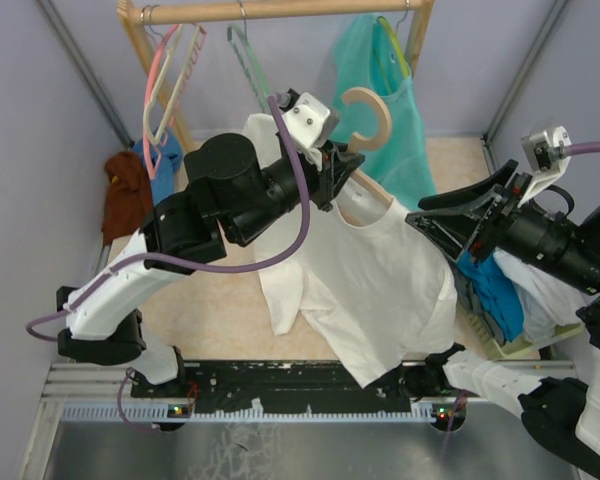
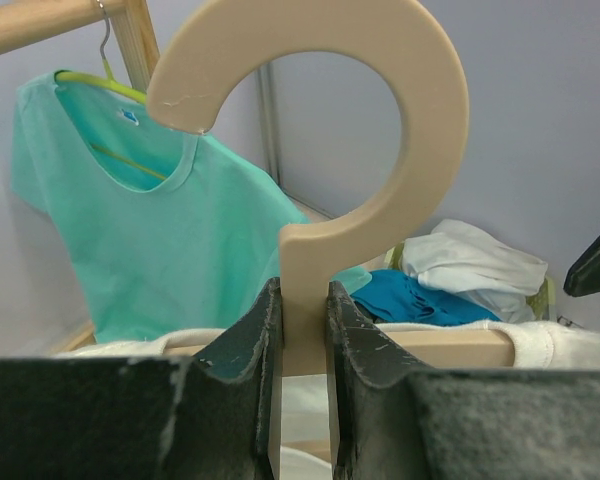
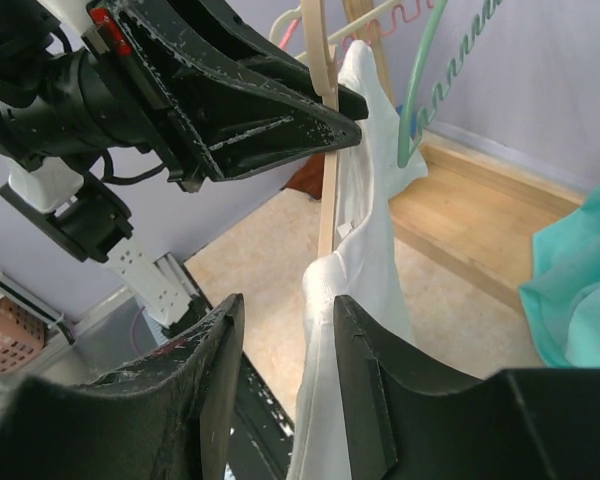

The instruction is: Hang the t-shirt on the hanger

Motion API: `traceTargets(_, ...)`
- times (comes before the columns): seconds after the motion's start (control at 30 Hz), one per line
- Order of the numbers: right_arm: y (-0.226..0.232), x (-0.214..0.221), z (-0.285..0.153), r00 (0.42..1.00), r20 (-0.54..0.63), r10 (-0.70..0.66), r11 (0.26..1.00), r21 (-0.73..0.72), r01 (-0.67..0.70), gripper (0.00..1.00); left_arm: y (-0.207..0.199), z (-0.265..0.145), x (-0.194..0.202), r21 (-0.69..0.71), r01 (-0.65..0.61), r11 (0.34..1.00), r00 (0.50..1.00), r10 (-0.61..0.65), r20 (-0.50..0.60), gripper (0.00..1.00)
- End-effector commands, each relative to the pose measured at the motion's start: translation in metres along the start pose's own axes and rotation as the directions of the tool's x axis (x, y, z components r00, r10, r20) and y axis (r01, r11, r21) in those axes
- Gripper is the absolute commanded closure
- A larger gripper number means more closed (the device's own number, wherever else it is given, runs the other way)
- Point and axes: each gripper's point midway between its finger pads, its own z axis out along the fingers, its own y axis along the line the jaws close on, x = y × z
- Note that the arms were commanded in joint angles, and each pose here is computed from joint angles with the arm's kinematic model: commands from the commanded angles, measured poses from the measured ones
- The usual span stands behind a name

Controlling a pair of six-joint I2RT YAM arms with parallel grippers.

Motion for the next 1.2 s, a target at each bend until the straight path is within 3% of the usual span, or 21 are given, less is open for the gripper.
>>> traceTargets(0.0,-0.007,0.008,0.004,0.999,-0.031,-0.009,1.000,0.019,0.009,0.60,0.001,-0.006,-0.032,0.005,0.042,0.999,0.995,-0.043,0.090,0.84)
traceTargets(0.47,-0.013,0.032,0.015,0.995,-0.103,0.006,1.000,0.007,-0.005,0.62,-0.008,0.002,-0.029,0.033,0.050,0.998,0.995,-0.053,0.087,0.84)
traceTargets(0.73,-0.018,0.038,0.021,0.993,-0.117,0.006,1.000,0.012,-0.004,0.70,-0.013,0.006,-0.024,0.051,0.059,0.997,0.995,-0.062,0.078,0.84)
traceTargets(0.87,-0.020,0.041,0.022,0.992,-0.123,0.005,1.000,0.017,-0.003,0.88,-0.014,0.006,-0.023,0.053,0.062,0.997,0.995,-0.066,0.076,0.83)
traceTargets(0.97,-0.022,0.038,0.019,0.994,-0.107,-0.003,0.999,0.036,0.007,1.00,-0.013,0.004,-0.022,0.051,0.062,0.997,0.995,-0.065,0.076,0.77)
traceTargets(1.07,-0.020,0.030,0.013,0.996,-0.085,-0.012,0.999,0.044,0.016,1.00,-0.006,-0.001,-0.027,0.032,0.060,0.998,0.994,-0.062,0.086,0.62)
traceTargets(1.17,-0.017,0.026,0.004,0.998,-0.064,-0.010,0.998,0.054,0.014,1.00,0.012,-0.016,-0.035,-0.036,0.047,0.998,0.994,-0.043,0.101,0.53)
